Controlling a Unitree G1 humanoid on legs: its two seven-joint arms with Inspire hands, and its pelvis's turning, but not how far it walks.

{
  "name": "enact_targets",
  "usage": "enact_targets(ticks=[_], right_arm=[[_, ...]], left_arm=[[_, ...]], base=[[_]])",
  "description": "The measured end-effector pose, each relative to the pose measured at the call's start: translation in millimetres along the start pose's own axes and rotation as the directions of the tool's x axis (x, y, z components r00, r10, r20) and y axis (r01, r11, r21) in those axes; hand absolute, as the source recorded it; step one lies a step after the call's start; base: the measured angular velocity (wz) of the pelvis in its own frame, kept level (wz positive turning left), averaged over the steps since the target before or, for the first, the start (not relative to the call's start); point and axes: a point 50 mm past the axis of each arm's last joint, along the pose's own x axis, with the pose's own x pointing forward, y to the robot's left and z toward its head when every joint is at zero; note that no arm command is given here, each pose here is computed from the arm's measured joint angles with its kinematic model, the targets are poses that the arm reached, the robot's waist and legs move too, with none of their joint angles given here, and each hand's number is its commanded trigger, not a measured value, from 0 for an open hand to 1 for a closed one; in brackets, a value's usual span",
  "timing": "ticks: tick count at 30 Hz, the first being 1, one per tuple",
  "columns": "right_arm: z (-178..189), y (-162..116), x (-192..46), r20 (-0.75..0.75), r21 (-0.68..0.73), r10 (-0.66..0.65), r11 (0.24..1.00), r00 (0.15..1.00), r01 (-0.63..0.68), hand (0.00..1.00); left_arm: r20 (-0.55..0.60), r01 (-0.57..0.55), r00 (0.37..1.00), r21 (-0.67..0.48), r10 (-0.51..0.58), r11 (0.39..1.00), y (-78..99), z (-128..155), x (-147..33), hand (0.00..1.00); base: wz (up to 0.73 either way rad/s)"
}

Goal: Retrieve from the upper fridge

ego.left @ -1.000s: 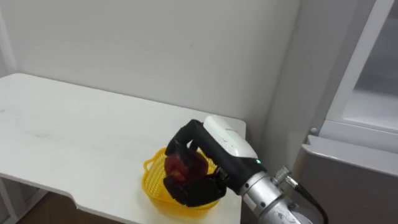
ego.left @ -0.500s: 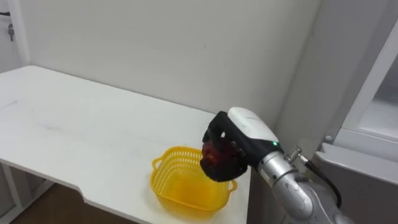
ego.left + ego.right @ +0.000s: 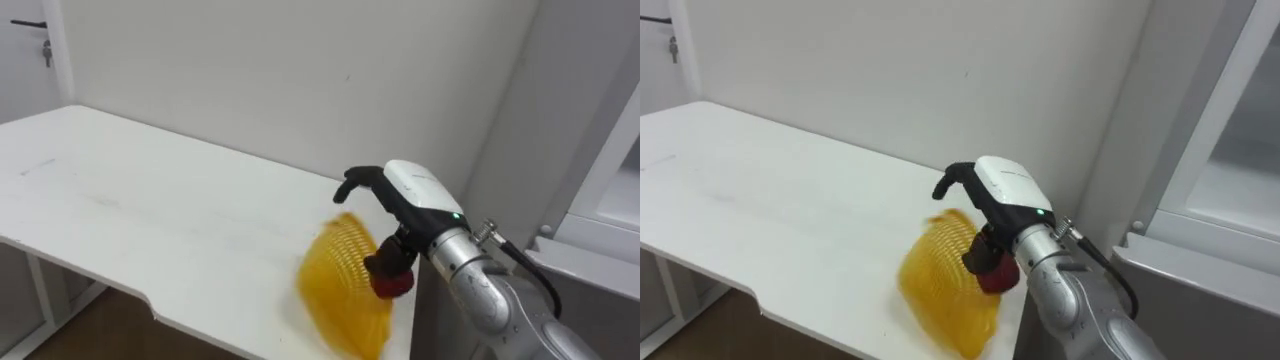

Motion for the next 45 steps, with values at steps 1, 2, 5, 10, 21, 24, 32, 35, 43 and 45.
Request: enact_targets(ticks=[1,2,5,10,21,24,32,35,43,45], right_arm=[[0.9,1.4,0.2,0.002,0.0,0.005,1.0,1.0,-0.005,0.0],[1.7,1.9,0.4,0.003,0.003,0.006,1.0,1.0,-0.006,0.0],[1.7,2.2,0.5,0.001,0.004,0.006,1.0,1.0,-0.007,0.0],[1.7,2.2,0.5,0.001,0.003,0.006,1.0,1.0,-0.006,0.0],[4.5,0.8,0.8,0.013,0.005,0.0,1.0,1.0,0.0,0.0],[4.8,0.9,0.8,0.013,0.006,0.0,1.0,1.0,0.0,0.0],[5.3,0.6,1.0,0.015,0.008,-0.003,1.0,1.0,0.003,0.0],[11.0,-5.9,1.4,0.039,0.027,-0.031,0.999,0.999,0.03,0.0],[44.8,-41.0,-5.0,0.178,0.188,-0.225,0.963,0.958,0.191,0.0],[54.3,-49.1,-9.8,0.224,0.256,-0.268,0.944,0.937,0.208,0.0]], left_arm=[[-0.002,0.0,1.0,0.001,0.0,1.0,0.8,-0.7,-0.1,0.0],[-0.004,0.003,1.0,0.003,-0.003,1.0,1.8,-1.4,-0.3,0.0],[-0.008,-0.001,1.0,0.014,0.001,1.0,5.4,-3.3,-0.7,0.0],[-0.011,-0.002,1.0,0.017,0.002,1.0,7.4,-4.2,-0.9,0.0],[-0.011,-0.002,1.0,0.015,0.002,1.0,7.7,-4.3,-1.0,0.0],[-0.012,-0.002,1.0,0.015,0.002,1.0,7.7,-4.4,-1.0,0.0],[-0.021,-0.004,1.0,0.013,0.004,1.0,7.6,-4.9,-0.9,0.0],[-0.027,-0.003,1.0,0.01,0.004,1.0,6.5,-5.5,-0.9,0.0],[-0.027,-0.011,1.0,-0.016,0.011,1.0,-0.2,-6.6,-0.8,0.0],[-0.026,-0.014,1.0,-0.025,0.014,1.0,-0.7,-6.9,-0.8,0.0]], base=[[0.0],[0.0],[0.0],[0.0],[0.0],[0.0],[0.0],[0.0],[-0.03],[-0.02]])
